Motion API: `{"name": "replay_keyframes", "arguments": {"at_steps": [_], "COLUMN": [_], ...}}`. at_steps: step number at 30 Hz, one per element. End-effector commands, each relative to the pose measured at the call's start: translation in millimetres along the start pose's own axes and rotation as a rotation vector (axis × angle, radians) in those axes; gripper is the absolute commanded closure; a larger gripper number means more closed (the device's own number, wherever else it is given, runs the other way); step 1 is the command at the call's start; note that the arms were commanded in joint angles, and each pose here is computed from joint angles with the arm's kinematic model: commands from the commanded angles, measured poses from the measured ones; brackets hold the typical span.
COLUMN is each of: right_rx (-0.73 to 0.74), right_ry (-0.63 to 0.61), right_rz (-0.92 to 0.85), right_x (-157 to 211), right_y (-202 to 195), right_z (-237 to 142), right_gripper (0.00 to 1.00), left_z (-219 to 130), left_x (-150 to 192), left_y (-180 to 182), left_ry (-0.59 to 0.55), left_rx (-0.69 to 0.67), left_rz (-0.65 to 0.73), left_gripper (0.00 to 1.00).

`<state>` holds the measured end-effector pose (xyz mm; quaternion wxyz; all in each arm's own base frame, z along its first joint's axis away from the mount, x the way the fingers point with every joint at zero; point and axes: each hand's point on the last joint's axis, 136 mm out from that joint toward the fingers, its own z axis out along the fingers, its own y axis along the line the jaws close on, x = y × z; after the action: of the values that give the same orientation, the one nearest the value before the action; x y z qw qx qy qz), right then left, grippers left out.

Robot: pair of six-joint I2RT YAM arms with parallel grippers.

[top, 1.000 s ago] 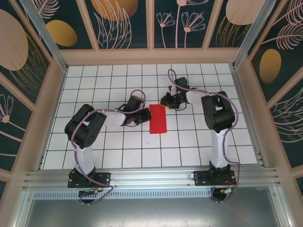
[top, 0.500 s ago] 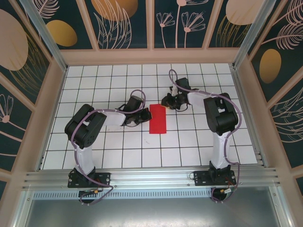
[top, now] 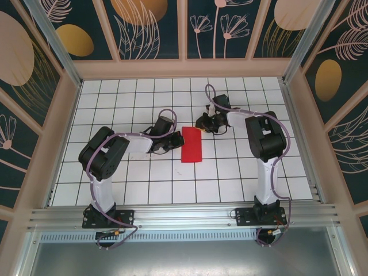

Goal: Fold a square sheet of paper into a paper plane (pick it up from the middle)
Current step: Fold the square sheet of paper in half at the center of the table.

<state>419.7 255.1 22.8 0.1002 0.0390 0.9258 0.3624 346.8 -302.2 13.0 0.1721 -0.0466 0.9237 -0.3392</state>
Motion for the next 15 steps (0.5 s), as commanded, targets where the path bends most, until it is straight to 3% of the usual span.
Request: {"name": "replay_keyframes", "arguments": {"at_steps": [1,7,15], "right_rx": [-0.011,-0.077,-0.002], "right_ry": [0.002,-0.025,0.037], "right_rz": [0.016,-0.03,0.031], "right_x": [0,5,43], "right_y": [3,36,3], "right_z": [-7,-34,-5], "right_gripper": [0.79,0.79,0.79], "left_z": [9,9,8], "left_x": [49,51,50], "left_y": [67,68,68], "left_ry": [0.141,0.143,0.14], "left_rx": [-0.211,-0.214,-0.216], "left_rz": [-0.047,-0.05,-0.049], "left_gripper": [1.0,1.0,1.0]}}
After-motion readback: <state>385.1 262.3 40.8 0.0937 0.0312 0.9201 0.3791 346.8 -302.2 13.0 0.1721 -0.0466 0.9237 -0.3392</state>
